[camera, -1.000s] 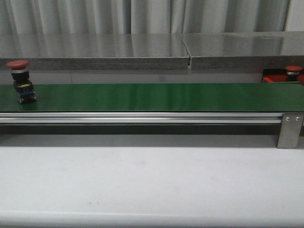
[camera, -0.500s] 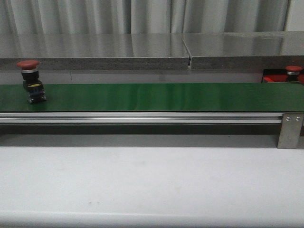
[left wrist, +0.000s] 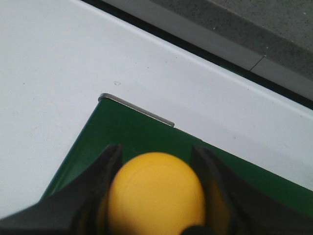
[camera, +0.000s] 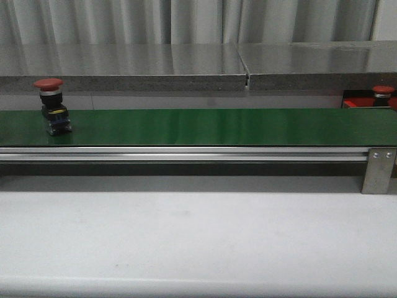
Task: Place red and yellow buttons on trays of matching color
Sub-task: 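Set the yellow button on the green belt and release it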
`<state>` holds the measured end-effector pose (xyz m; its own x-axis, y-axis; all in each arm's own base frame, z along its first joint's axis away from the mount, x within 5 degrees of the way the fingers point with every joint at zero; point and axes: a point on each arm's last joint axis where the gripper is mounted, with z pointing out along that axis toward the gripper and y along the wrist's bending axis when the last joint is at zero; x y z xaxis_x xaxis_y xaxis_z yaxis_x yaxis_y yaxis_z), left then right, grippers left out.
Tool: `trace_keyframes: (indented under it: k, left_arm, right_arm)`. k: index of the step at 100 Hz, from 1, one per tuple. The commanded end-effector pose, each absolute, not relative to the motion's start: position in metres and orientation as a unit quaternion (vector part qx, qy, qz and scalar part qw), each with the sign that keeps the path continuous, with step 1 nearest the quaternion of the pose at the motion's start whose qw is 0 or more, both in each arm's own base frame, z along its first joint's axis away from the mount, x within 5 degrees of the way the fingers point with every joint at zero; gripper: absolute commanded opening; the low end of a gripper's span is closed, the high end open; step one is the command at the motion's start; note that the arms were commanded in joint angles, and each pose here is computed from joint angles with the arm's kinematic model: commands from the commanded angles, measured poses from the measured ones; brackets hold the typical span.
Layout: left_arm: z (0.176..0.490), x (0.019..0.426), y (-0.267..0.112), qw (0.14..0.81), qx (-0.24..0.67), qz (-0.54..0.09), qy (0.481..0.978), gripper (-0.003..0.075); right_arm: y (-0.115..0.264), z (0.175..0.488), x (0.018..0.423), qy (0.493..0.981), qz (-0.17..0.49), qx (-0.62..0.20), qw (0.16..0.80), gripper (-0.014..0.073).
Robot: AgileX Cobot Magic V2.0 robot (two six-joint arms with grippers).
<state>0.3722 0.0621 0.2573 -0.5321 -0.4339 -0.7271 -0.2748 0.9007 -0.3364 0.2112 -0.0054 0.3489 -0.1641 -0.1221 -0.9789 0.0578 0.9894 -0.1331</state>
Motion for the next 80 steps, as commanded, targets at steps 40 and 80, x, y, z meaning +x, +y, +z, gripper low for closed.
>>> trace_keyframes:
  k: [40,80]
  left_arm:
    - [0.256,0.383,0.064,0.458,-0.221,-0.091,0.856,0.0053]
    - [0.258,0.381,0.061,0.448,-0.205,-0.095,0.865,0.0563]
  right_arm:
    - [-0.005,0.366,0.208,0.740,-0.070,-0.026,0.668,-0.0068]
    - [-0.005,0.366,0.208,0.740,-0.070,-0.026,0.668,-0.0068]
